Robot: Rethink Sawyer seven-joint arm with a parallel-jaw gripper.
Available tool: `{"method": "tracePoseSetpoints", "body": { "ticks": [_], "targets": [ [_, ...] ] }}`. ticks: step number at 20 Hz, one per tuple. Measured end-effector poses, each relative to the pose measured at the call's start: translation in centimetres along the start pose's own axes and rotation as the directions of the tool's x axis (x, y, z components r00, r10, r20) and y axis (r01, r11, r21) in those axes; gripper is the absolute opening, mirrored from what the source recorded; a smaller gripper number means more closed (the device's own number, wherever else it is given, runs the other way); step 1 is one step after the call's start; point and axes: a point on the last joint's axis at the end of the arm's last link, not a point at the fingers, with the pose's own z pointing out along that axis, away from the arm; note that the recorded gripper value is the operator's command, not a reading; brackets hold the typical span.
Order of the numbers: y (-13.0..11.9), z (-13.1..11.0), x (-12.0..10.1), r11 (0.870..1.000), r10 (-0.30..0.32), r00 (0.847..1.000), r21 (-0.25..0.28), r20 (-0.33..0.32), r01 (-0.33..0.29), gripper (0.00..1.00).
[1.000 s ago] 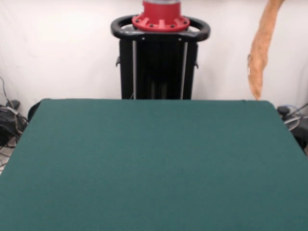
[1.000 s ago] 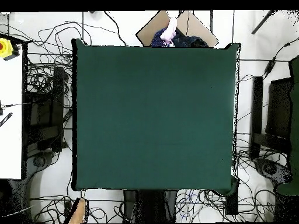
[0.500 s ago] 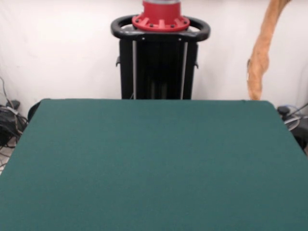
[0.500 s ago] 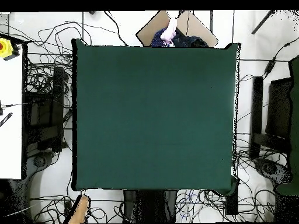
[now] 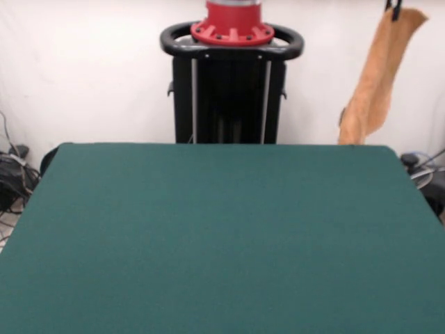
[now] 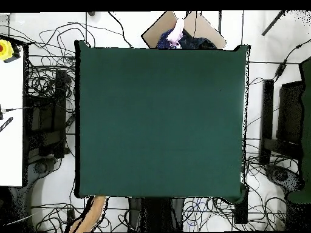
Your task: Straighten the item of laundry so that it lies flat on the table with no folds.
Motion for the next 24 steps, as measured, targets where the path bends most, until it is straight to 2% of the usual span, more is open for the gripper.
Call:
{"method": "tracePoseSetpoints", "body": {
  "ticks": [3,5,9,12,13,17,24],
  "targets": [
    [-0.1,0.5,-1.9,1.0,0.026,1.0,0.011,0.009,-0.026,0.0],
    [-0.2,0.9,-4.5,0.997,0.07,0.998,0.017,0.01,-0.07,0.0],
    [0.0,1.0,-7.4,0.991,0.137,0.991,0.014,-0.002,-0.137,0.0],
    [-0.1,0.8,-9.5,0.983,0.186,0.982,0.01,-0.019,-0.186,0.0],
    [0.0,0.6,-11.2,0.975,0.222,0.974,0.008,-0.036,-0.222,0.0],
    [0.0,0.1,-14.4,0.962,0.271,0.961,-0.007,-0.044,-0.272,0.0],
    [0.3,-0.5,-19.5,0.976,0.214,0.977,-0.047,0.017,-0.213,0.0]
  ]
}}
